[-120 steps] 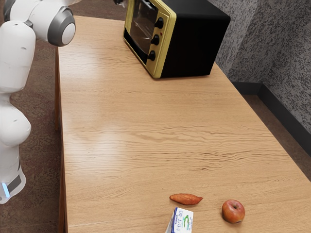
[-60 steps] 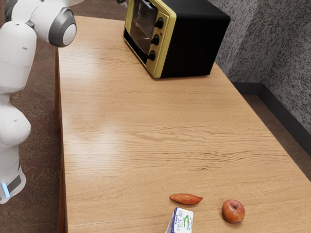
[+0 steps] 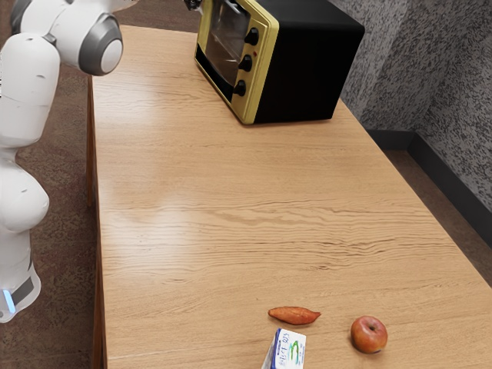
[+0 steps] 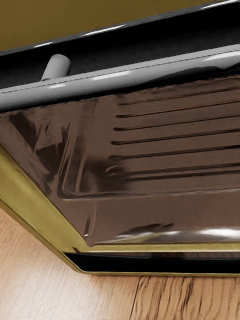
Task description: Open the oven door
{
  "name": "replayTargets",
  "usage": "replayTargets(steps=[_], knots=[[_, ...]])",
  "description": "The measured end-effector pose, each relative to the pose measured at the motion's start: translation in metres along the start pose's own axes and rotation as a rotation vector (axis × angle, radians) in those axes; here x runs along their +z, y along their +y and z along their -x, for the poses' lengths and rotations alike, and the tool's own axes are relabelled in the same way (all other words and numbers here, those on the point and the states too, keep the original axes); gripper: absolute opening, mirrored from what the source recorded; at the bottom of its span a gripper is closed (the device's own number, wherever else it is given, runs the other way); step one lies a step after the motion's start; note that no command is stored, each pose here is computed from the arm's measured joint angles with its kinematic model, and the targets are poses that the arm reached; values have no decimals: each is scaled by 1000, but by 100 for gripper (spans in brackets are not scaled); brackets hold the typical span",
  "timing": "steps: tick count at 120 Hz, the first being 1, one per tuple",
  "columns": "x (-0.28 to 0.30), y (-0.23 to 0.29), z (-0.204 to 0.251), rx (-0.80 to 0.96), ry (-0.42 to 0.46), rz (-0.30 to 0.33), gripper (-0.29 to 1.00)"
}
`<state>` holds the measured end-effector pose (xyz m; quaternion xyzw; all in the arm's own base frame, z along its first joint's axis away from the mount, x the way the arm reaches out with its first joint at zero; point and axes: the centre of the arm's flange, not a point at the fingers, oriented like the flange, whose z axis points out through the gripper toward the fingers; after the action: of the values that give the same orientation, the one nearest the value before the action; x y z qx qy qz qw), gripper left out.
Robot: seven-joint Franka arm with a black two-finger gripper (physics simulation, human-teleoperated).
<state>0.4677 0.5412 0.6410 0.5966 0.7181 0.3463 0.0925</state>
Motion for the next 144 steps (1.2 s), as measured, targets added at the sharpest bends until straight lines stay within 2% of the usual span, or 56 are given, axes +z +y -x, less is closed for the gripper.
replayTargets(steps=[81,144], knots=[[0,-32,6,-47,-52,-28,70],[-10,-62,11,-81,-55,-37,70]])
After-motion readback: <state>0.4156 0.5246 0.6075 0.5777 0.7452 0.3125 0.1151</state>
